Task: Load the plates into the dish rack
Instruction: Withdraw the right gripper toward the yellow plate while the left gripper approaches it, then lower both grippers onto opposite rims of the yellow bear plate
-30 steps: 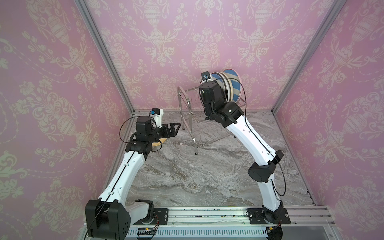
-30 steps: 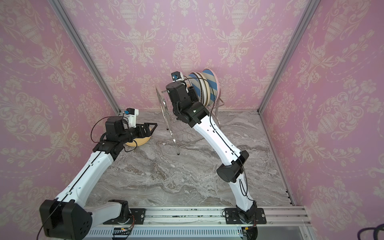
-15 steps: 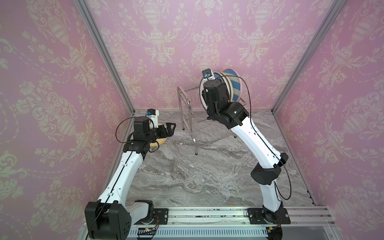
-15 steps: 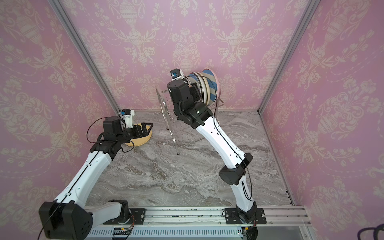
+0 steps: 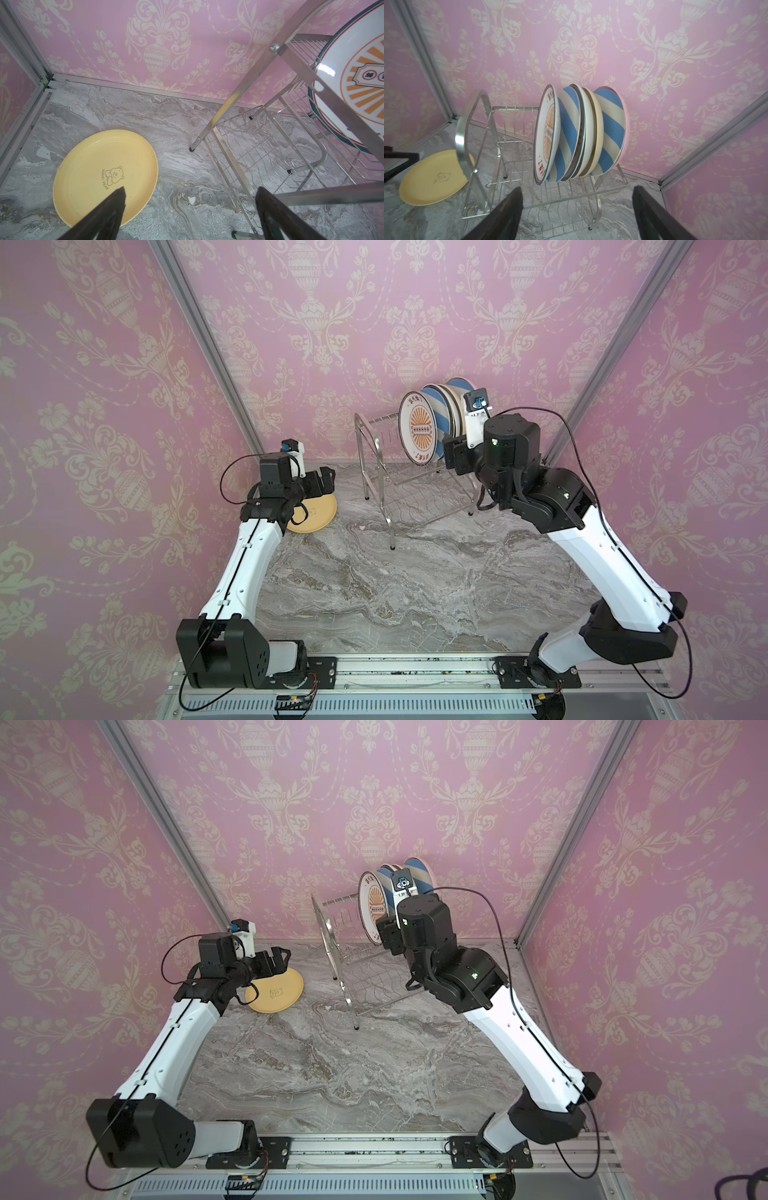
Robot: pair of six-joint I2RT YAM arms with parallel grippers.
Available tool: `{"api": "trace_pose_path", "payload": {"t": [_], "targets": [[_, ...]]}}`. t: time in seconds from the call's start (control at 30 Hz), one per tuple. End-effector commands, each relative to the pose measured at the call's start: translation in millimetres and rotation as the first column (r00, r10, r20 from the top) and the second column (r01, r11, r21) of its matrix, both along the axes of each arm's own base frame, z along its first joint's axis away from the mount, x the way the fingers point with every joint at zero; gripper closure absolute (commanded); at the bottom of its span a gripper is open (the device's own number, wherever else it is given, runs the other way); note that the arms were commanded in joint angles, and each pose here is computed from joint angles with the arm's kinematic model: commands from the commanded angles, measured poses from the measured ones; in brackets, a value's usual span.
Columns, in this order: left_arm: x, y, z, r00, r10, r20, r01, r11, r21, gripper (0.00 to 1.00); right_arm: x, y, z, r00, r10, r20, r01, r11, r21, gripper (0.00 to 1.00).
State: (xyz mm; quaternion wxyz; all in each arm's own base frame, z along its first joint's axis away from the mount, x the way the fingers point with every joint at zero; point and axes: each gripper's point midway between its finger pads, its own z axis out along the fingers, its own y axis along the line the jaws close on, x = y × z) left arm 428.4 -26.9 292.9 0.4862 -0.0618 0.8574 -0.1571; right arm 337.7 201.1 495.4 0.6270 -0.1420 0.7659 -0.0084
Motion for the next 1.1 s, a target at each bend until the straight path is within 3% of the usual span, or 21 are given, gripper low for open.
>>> {"api": "trace_pose_path", "payload": {"t": [0.0,0.17,0.33,0.4,0.5,0.63,0.8,1.07], "targets": [[20,18,-3,0.999,0.031,-0.018,-0.031,1.000,0.001,0.01,-29,20,-18,0.976,0.212,-0.058,-0.206,0.973,0.101,0.15],[53,30,-28,0.999,0.039,-0.037,-0.038,0.999,0.035,0.01,-64,22,-99,0.910,0.329,-0.253,-0.309,0.944,0.118,0.09],[88,40,-66,0.989,-0.001,-0.149,0.021,0.991,0.135,0.01,-92,39,-174,0.833,0.457,-0.313,-0.367,0.878,0.307,0.04],[104,45,-79,0.991,-0.010,-0.134,0.034,0.983,0.182,0.01,-98,46,-207,0.807,0.488,-0.331,-0.361,0.853,0.378,0.04],[124,73,-101,0.988,0.048,-0.147,-0.017,0.979,0.203,0.01,-104,50,-245,0.782,0.489,-0.385,-0.334,0.852,0.404,0.04],[141,102,-133,0.968,0.097,-0.229,-0.066,0.988,0.141,0.01,-108,47,-272,0.778,0.452,-0.435,-0.330,0.885,0.328,0.06],[156,111,-160,0.946,0.091,-0.312,-0.038,0.984,0.172,0.01,-106,37,-275,0.817,0.421,-0.395,-0.309,0.897,0.316,0.04],[180,122,-199,0.913,0.046,-0.404,0.055,0.970,0.236,0.01,-104,36,-278,0.828,0.408,-0.385,-0.285,0.897,0.339,0.04]]}}
